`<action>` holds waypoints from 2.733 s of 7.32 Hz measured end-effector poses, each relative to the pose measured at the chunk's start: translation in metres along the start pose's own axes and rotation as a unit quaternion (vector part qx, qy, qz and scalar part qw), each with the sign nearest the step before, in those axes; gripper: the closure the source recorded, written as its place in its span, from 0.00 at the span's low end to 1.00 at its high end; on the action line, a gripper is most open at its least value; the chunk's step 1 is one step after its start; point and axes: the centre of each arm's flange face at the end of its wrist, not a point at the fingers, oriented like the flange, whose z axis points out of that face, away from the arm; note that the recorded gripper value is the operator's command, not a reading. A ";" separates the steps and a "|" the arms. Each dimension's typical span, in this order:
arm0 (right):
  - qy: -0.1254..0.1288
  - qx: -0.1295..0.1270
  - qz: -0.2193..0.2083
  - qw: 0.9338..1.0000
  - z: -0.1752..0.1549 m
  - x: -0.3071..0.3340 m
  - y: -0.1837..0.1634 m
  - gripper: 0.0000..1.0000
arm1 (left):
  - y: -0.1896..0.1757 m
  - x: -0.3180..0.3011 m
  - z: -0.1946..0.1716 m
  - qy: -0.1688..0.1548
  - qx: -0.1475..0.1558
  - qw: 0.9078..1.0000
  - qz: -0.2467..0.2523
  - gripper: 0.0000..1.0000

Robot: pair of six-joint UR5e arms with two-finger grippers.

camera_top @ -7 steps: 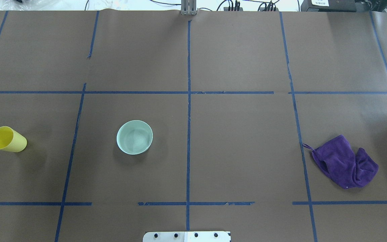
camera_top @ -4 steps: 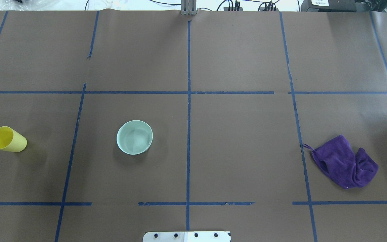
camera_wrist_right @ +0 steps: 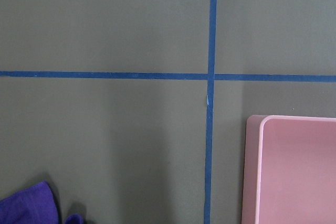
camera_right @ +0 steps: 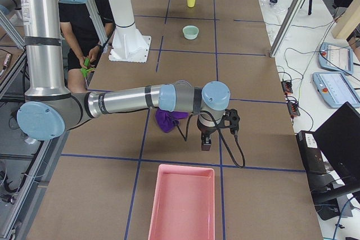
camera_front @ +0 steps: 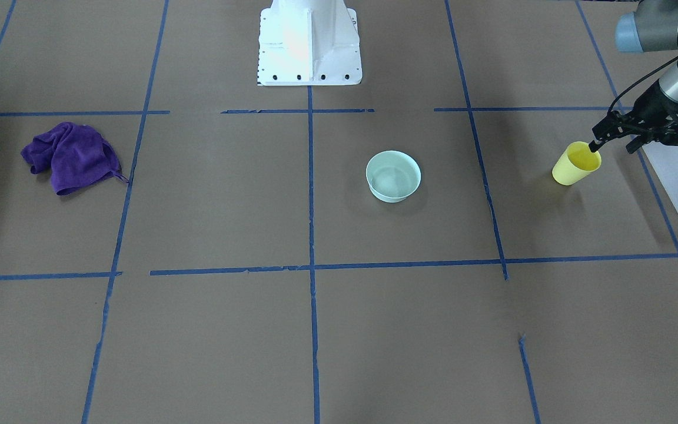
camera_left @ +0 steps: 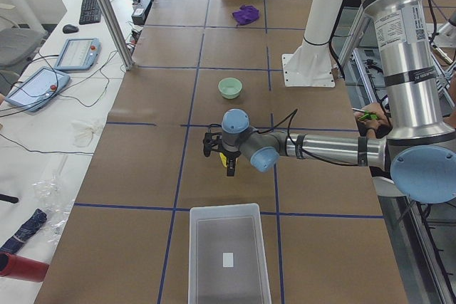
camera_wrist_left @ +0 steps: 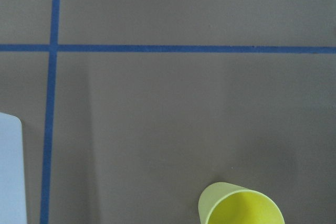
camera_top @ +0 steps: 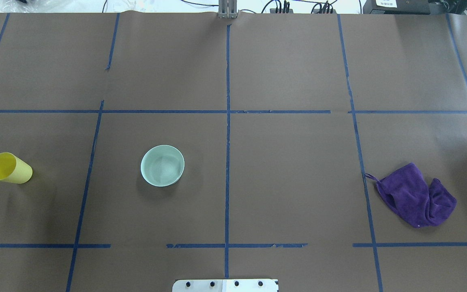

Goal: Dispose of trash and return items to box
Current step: 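Close the left gripper on the yellow cup, then lift the yellow cup with the left gripper toward the clear bin, then lower the right gripper onto the purple cloth and grasp it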

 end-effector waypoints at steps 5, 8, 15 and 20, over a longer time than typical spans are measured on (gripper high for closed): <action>0.000 0.001 -0.002 1.000 -0.001 -0.001 -0.001 0.00 | -0.001 0.012 0.028 -0.001 -0.022 1.000 0.014 1.00; 0.000 0.004 -0.005 1.000 -0.004 -0.005 -0.005 0.00 | -0.006 0.016 0.029 0.000 -0.020 1.000 0.002 1.00; -0.027 0.031 0.028 0.999 0.019 -0.088 -0.010 0.00 | -0.030 0.028 -0.097 -0.017 0.043 0.998 0.044 1.00; -0.015 0.045 -0.038 0.998 0.123 -0.149 0.075 0.00 | -0.066 -0.056 -0.197 -0.096 0.085 0.986 0.109 1.00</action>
